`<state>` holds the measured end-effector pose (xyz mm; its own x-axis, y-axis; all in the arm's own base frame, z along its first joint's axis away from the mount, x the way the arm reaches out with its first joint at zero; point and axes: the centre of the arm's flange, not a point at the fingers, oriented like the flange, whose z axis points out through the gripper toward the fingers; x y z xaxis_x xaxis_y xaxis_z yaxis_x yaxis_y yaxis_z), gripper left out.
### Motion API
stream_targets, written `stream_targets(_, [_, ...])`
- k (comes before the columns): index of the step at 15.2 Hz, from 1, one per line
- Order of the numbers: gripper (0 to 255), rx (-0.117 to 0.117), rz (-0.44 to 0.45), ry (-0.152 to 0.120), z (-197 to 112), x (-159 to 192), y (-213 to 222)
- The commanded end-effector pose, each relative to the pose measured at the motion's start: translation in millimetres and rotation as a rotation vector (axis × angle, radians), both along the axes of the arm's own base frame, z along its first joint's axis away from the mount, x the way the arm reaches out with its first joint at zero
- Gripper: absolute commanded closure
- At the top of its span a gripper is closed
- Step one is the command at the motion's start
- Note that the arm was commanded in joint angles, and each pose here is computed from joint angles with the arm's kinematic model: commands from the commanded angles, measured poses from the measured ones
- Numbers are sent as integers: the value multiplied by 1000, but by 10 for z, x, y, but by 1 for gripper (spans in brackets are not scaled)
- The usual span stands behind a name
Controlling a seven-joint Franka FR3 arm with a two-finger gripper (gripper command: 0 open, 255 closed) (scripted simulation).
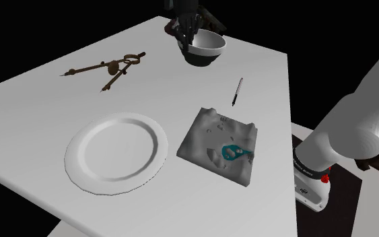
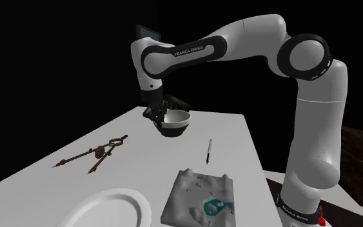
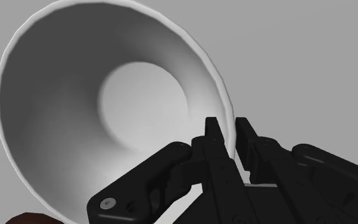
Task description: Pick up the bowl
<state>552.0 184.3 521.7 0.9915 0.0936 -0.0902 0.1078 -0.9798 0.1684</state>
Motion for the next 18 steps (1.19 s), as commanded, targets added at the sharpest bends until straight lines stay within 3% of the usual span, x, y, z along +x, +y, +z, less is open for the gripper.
stream_targets(1, [255, 0, 0, 1, -2, -2, -3])
stream_targets(18, [255, 0, 0, 1, 798, -3, -3])
